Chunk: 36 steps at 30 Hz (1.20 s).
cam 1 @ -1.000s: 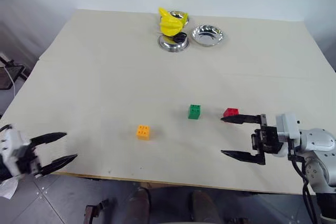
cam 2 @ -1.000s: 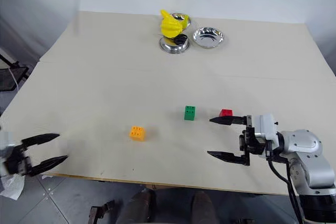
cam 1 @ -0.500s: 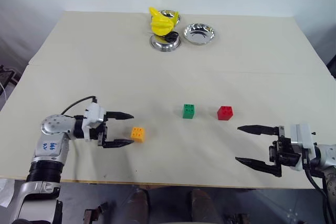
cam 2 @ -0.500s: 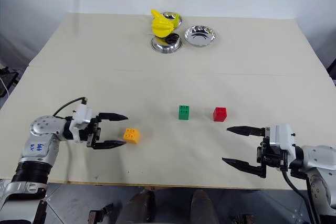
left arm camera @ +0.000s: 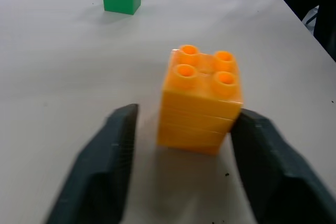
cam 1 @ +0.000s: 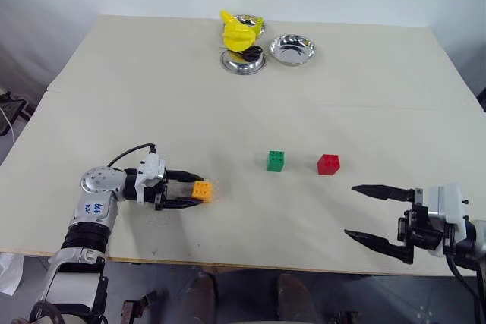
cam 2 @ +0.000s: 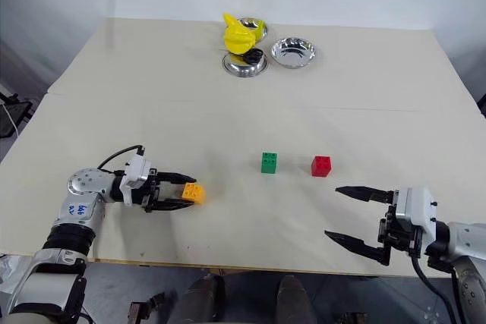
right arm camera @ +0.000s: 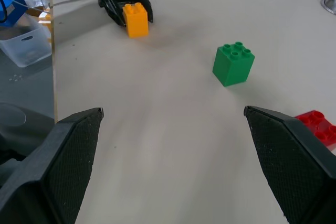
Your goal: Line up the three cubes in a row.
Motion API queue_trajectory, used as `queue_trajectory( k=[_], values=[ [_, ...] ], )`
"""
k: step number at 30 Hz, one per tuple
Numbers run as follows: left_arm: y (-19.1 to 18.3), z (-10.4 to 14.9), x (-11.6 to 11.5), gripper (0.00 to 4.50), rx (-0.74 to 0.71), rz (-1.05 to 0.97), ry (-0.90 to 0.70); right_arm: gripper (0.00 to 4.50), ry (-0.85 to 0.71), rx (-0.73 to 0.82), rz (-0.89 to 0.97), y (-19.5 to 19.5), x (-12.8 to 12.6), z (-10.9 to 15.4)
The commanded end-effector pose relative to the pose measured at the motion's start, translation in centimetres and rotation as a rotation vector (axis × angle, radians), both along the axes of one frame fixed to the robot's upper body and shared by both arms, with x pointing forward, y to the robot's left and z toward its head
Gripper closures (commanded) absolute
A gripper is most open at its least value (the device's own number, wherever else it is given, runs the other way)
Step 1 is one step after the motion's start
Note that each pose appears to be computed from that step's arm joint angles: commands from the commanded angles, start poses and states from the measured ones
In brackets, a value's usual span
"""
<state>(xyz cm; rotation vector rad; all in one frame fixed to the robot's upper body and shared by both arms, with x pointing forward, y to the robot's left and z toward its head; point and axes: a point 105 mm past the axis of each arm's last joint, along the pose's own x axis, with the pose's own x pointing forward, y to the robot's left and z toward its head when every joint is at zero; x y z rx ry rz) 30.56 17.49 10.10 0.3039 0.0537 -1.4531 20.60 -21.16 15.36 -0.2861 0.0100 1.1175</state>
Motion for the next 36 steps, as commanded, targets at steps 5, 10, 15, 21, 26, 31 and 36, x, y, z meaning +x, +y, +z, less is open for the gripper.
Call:
queue_trajectory(
  k=[5, 10, 15, 21, 26, 31, 36],
  values=[
    [-0.7, 1.2, 0.3, 3.04, -0.022, -0.066, -0.022, 0.0, -0.043, -0.008, -0.031, -0.6, -0.3, 0.9],
    [-0.8, 3.1, 4.1, 3.04, 0.012, 0.008, -0.072, 0.0, -0.033, -0.017, -0.057, -1.2, -0.6, 0.6],
    [-2.6, 4.2, 6.1, 3.04, 0.056, -0.01, -0.063, 0.0, -0.028, -0.018, -0.063, -1.2, -0.6, 0.6],
    [-3.8, 3.7, 6.6, 3.04, 0.143, -0.035, -0.028, 0.0, -0.039, -0.021, -0.078, -1.2, -0.7, 0.9],
    [-3.5, 3.2, 7.5, 3.04, 0.188, 0.047, -0.023, 0.0, -0.047, -0.018, -0.11, -1.3, -1.3, 1.1],
    [-3.3, 3.0, 7.8, 3.04, 0.211, 0.077, -0.023, 0.0, -0.044, -0.013, -0.129, -1.2, -1.8, 1.0],
    [-3.5, 2.8, 7.8, 3.04, 0.232, 0.07, -0.008, 0.0, -0.044, -0.009, -0.139, -1.0, -2.0, 0.9]
  ],
)
